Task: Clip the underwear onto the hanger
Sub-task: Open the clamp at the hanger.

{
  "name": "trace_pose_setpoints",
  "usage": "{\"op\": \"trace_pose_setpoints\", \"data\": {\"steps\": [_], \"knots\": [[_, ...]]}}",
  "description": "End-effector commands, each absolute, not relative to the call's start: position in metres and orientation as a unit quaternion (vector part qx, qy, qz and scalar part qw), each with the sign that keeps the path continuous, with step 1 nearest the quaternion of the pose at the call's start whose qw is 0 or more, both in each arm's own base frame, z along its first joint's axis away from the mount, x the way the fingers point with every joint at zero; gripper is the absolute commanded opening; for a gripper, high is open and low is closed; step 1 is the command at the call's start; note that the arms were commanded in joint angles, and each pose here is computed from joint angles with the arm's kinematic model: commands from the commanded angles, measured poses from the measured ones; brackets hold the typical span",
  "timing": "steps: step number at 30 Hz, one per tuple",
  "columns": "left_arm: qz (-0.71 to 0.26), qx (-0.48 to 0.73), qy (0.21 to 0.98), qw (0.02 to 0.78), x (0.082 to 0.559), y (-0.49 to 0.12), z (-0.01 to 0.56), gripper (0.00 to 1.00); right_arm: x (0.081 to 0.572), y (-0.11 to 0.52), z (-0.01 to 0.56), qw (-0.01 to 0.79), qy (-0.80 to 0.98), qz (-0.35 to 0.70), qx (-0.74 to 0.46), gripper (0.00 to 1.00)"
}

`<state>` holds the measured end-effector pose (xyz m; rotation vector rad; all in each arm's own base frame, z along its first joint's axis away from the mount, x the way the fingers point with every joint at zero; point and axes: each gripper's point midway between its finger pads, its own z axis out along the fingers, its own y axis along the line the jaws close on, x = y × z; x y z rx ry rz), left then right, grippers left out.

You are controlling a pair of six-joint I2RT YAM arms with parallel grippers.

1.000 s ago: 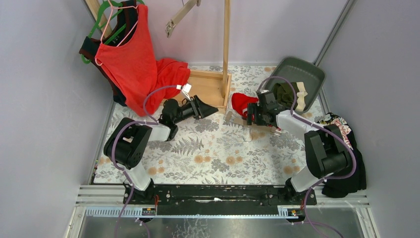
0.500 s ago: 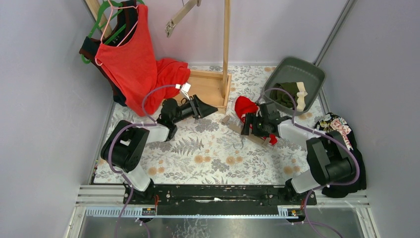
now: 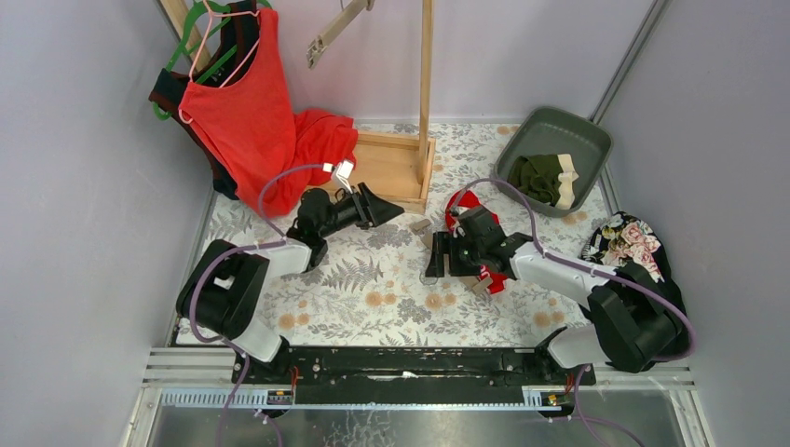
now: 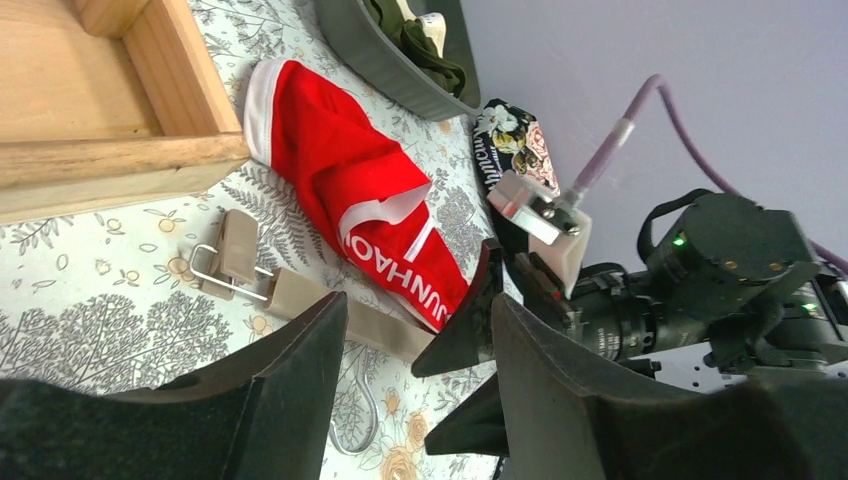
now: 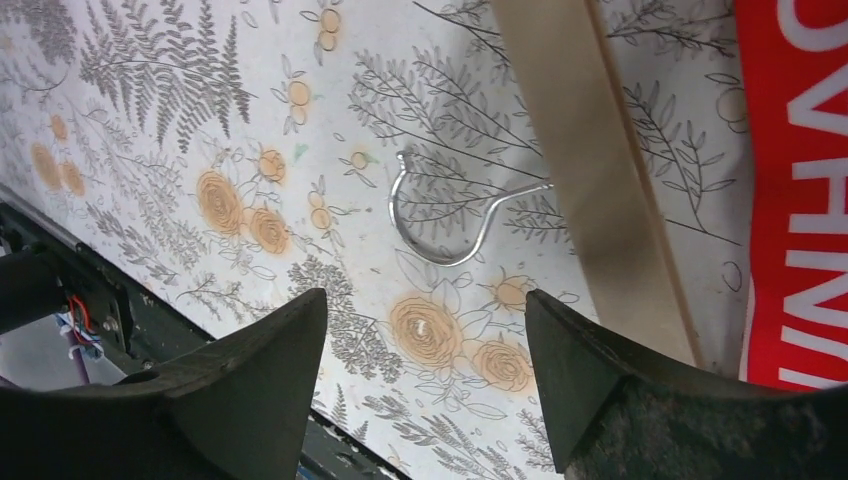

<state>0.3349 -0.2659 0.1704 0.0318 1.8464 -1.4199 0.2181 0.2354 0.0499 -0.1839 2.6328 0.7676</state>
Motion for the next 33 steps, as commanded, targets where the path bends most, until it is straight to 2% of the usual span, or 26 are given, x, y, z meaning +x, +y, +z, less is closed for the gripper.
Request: {"op": "trace_pose_setpoints", "data": {"steps": [1, 4, 8, 13, 19, 25, 31, 33], "knots": [[-0.539, 0.001, 0.732, 0.417, 0.338, -0.252, 0.168, 0.55, 0.246, 0.242, 0.087, 0.26, 0.928, 0.256, -0.082, 0.79], [-0.536, -0.01, 0.731, 0.422, 0.338, -0.248, 0.169, 0.58, 0.274, 0.232, 0.102, 0.309, 0.923, 0.196, -0.12, 0.82], [-0.542, -0.012, 0.726, 0.423, 0.337, -0.248, 0.173, 0.58, 0.298, 0.225, 0.102, 0.315, 0.922, 0.126, -0.19, 0.81], [-0.543, -0.017, 0.726, 0.421, 0.338, -0.247, 0.17, 0.59, 0.302, 0.221, 0.083, 0.305, 0.912, 0.098, -0.256, 0.81], [-0.559, -0.032, 0.721, 0.409, 0.339, -0.248, 0.167, 0.64, 0.298, 0.223, 0.074, 0.312, 0.907, 0.105, -0.264, 0.8], [-0.594, -0.059, 0.702, 0.389, 0.336, -0.248, 0.167, 0.87, 0.293, 0.227, 0.056, 0.296, 0.911, 0.102, -0.268, 0.78], [-0.636, -0.074, 0.677, 0.363, 0.331, -0.246, 0.169, 1.0, 0.29, 0.235, 0.035, 0.286, 0.913, 0.096, -0.273, 0.74], [-0.652, -0.082, 0.664, 0.356, 0.329, -0.243, 0.171, 1.0, 0.29, 0.234, 0.03, 0.287, 0.915, 0.084, -0.27, 0.73]]}}
